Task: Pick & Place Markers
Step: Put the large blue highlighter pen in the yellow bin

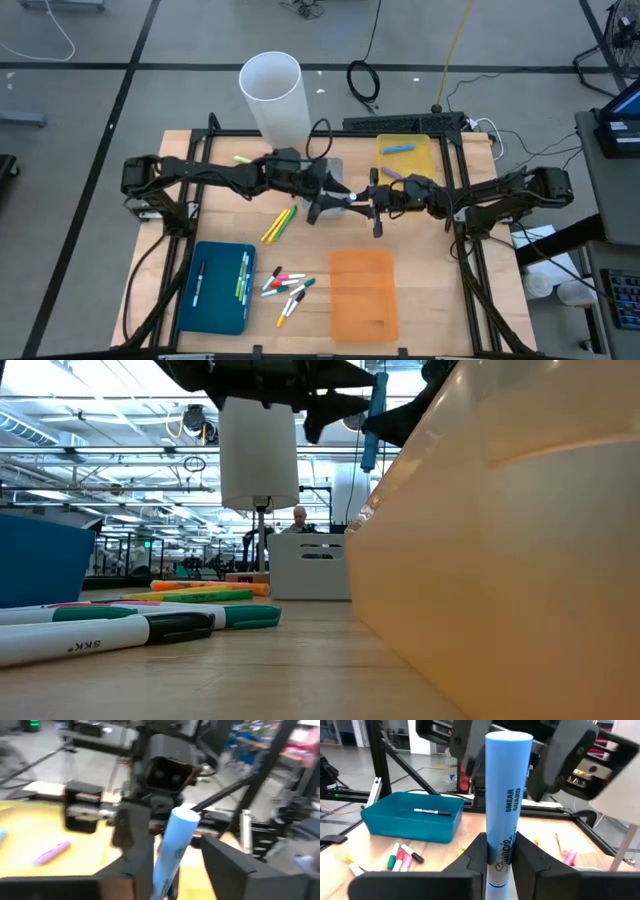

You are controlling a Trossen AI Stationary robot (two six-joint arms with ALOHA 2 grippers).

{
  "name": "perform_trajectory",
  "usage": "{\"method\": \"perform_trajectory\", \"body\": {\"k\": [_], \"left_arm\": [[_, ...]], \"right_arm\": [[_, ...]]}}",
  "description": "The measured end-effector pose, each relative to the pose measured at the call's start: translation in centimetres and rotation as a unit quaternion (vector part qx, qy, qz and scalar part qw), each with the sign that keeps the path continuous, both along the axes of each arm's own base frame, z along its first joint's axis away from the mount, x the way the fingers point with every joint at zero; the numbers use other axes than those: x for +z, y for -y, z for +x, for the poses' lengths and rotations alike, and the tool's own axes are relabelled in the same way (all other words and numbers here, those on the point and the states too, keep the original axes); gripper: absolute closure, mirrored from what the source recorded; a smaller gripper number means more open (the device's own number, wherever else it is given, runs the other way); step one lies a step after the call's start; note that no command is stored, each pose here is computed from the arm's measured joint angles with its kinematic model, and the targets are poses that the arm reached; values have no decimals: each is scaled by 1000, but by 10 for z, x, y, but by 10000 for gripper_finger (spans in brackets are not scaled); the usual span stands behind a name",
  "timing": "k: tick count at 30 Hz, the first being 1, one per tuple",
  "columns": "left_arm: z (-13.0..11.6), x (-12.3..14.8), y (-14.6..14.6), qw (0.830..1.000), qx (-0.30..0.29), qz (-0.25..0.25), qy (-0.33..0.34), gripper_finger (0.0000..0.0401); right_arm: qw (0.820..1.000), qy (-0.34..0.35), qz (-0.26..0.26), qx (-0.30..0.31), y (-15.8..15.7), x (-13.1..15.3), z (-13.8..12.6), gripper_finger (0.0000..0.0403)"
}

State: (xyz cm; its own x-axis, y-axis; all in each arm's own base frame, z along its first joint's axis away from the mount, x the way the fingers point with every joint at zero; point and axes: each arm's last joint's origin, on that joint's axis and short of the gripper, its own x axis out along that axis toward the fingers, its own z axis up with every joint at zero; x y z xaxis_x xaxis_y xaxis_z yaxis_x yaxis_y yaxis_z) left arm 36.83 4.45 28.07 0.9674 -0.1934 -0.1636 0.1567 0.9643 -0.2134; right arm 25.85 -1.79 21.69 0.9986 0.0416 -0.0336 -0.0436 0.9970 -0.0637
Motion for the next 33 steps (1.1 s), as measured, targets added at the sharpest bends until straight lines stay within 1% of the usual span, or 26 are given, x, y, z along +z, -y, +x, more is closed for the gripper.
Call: {"method": "perform_trajectory", "body": {"k": [3,5,7,9,12,13,15,18,20,23,26,30,33], "left_arm": [[-9,8,0,999,24,20,-17,179],[-19,16,0,998,45,40,-26,154],[-31,22,0,994,75,51,-57,134],[-42,23,-1,986,116,59,-100,122],[-59,20,-1,965,184,58,-178,114],[-64,19,0,956,209,54,-199,113],[-75,13,0,931,260,46,-254,113],[-85,5,-2,895,328,28,-302,117],[-91,0,-2,874,353,17,-334,125],[-99,-6,-1,852,368,8,-371,138],[-103,-9,0,837,380,-5,-393,152],[-107,-10,0,826,388,-14,-408,168],[-108,-11,0,824,388,-13,-412,178]], "right_arm": [[1000,-14,8,-15,4,-3,0,358],[998,-37,11,-51,8,-6,-2,358],[992,-66,3,-106,14,-7,-7,358],[979,-103,-7,-174,21,-9,-15,358],[946,-151,-1,-286,33,-8,-32,358],[935,-162,8,-315,37,-8,-38,358],[913,-189,31,-360,46,-10,-50,358],[884,-224,66,-404,59,-14,-65,358],[865,-247,84,-429,66,-19,-72,358],[836,-282,103,-460,76,-27,-81,357],[814,-299,120,-482,83,-32,-88,340],[809,-300,126,-490,87,-33,-89,296],[809,-299,125,-490,87,-33,-89,266]]}}
